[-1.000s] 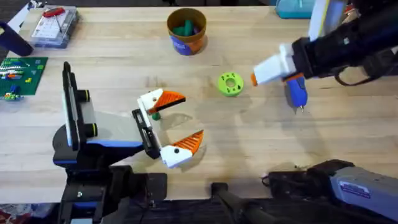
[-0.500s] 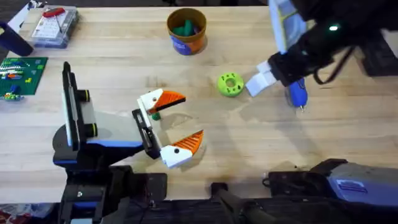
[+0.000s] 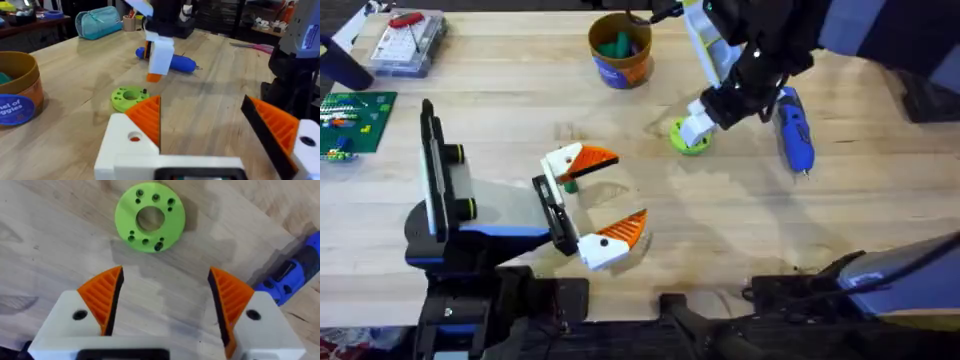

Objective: Pick up the gripper from the table and insert it into the empty holder that is missing its gripper. Then pick up a screw, insert it into the mounting hole, and use the screwdriver to tighten it. Finally, clean up the table by picking up the vegetable and placing it into the bucket.

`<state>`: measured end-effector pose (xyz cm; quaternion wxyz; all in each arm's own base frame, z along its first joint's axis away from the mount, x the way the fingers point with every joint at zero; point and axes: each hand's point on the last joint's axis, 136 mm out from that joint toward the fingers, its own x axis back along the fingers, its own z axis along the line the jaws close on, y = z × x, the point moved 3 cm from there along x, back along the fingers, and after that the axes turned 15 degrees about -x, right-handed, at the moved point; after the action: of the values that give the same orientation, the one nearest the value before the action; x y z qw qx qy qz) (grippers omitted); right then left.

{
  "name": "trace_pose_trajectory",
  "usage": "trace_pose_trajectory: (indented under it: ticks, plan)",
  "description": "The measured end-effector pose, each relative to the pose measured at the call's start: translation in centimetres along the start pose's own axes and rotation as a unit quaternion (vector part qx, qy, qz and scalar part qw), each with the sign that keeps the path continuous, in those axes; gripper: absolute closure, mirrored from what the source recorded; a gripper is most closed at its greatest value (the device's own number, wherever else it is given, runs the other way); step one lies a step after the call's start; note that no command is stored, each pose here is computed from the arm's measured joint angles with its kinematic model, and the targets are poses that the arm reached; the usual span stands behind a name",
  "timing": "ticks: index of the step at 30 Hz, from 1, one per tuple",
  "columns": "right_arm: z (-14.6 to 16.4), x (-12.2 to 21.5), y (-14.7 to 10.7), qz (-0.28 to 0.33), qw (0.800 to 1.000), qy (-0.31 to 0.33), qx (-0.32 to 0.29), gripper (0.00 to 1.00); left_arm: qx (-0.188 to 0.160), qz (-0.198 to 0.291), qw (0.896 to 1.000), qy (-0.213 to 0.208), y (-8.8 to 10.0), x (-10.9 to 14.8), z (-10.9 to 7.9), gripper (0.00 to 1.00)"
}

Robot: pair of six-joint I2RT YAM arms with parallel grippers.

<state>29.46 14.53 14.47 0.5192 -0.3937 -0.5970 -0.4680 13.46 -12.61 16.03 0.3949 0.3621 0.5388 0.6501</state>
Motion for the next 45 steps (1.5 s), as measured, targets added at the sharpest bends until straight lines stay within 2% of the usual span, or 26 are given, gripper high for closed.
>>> trace_pose_trajectory:
  ticks: [12, 23, 33, 38, 45]
  plan:
    - [0.2, -0.8, 0.8, -0.009, 1.0, 0.002, 0.005, 0.007, 0.0, 0.0, 1.0, 0.0, 0.0, 0.0, 0.0, 0.01]
    - [0.5, -2.9, -0.5, 0.004, 1.0, 0.0, 0.013, 0.007, 0.0, 0.0, 1.0, 0.0, 0.0, 0.0, 0.0, 0.01]
    - [0.2, -2.4, -1.6, -0.072, 0.997, 0.017, 0.008, 0.005, 0.0, 0.0, 1.0, 0.0, 0.0, 0.0, 0.0, 0.01]
    - [-0.1, -3.1, -3.0, -0.065, 0.998, 0.016, 0.009, 0.007, 0.0, 0.0, 1.0, 0.0, 0.0, 0.0, 0.0, 0.01]
    - [0.2, -3.4, -2.1, -0.086, 0.996, 0.021, 0.006, 0.005, 0.0, 0.0, 1.0, 0.0, 0.0, 0.0, 0.0, 0.01]
